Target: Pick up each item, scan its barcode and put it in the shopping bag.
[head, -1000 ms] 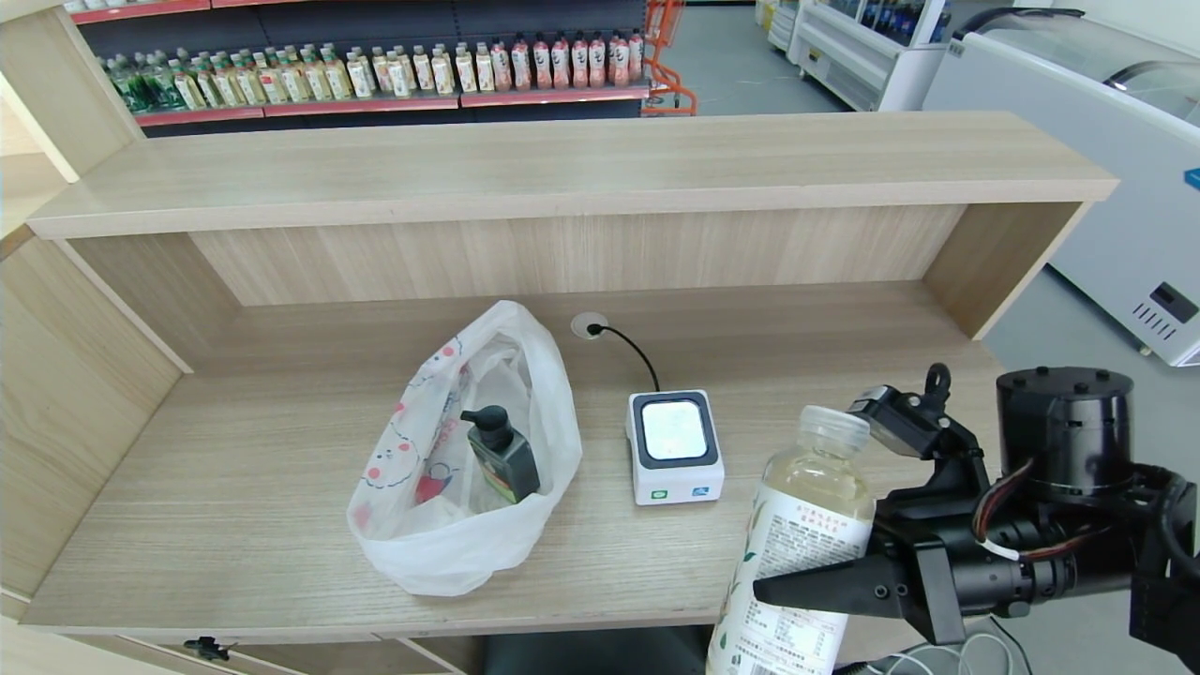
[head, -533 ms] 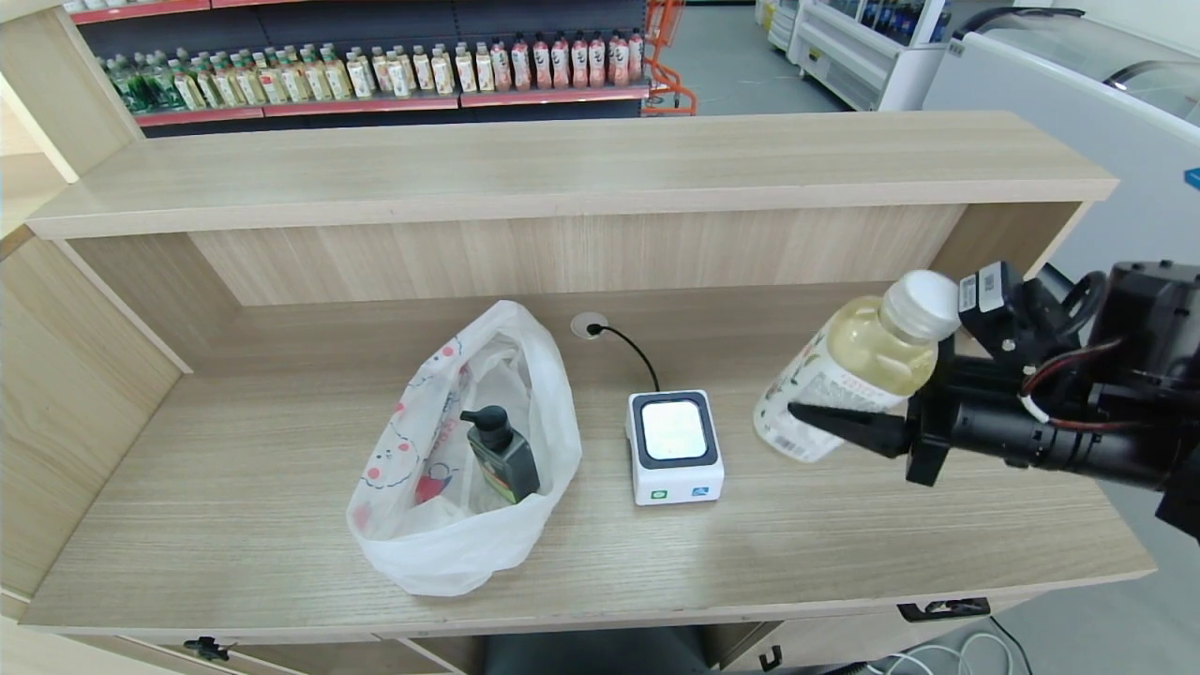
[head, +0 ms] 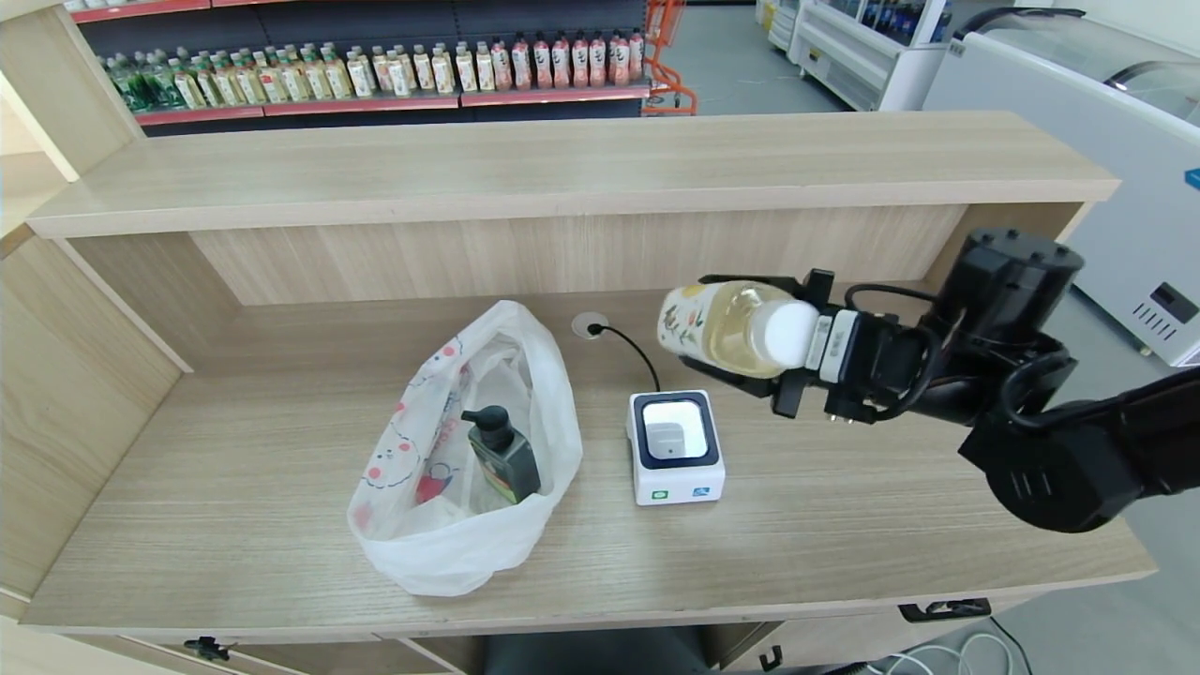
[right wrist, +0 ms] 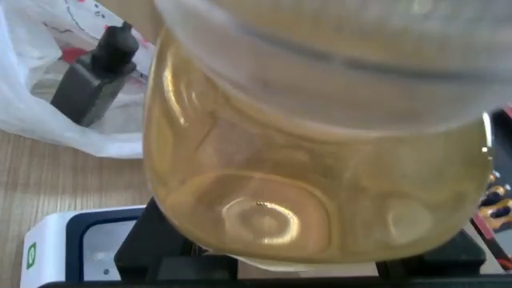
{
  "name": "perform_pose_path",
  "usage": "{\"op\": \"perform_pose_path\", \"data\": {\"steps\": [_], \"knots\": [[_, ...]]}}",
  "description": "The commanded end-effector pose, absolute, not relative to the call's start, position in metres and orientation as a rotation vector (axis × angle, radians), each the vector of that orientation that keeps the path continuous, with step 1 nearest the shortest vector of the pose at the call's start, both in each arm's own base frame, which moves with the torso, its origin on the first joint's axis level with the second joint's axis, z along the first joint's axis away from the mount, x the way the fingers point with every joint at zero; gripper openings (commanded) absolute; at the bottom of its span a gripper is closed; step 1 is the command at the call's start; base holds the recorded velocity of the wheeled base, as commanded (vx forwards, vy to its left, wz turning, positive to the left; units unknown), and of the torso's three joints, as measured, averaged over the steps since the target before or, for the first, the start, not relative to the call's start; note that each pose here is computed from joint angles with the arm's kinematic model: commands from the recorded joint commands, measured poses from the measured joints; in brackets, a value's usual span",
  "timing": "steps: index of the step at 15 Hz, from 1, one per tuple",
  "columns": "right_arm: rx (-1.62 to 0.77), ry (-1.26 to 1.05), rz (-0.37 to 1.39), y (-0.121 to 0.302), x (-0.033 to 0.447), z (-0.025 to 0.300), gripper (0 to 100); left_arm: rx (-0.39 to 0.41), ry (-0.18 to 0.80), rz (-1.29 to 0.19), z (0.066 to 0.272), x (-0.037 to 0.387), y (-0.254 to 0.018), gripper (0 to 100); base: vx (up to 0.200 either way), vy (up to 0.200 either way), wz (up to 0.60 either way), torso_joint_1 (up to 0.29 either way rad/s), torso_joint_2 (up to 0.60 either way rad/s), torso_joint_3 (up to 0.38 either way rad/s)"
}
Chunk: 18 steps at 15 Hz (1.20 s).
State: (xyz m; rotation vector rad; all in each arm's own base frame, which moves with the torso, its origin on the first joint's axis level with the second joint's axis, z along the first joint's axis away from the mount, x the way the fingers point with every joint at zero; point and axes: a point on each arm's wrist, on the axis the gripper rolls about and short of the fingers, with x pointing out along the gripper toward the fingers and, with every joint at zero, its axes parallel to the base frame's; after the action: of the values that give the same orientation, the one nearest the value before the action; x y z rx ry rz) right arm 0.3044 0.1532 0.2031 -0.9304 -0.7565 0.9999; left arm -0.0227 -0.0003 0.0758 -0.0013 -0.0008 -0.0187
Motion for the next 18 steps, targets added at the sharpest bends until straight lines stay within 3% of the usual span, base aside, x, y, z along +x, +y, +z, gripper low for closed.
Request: {"op": "perform_pose_path", "data": {"steps": [1, 18], "knots": [[-0.949, -0.737, 1.050, 0.164, 0.313, 0.181, 0, -0.002, -0.002, -0.018, 0.076, -0.023, 0.000, 100, 0.000, 0.000, 0.00, 0.000, 0.00, 0.000], [-1.123, -0.791, 1.096, 0.177, 0.330, 0.134, 0, -0.002, -0.002, -0.017, 0.076, -0.023, 0.000, 100, 0.000, 0.000, 0.00, 0.000, 0.00, 0.000]]}}
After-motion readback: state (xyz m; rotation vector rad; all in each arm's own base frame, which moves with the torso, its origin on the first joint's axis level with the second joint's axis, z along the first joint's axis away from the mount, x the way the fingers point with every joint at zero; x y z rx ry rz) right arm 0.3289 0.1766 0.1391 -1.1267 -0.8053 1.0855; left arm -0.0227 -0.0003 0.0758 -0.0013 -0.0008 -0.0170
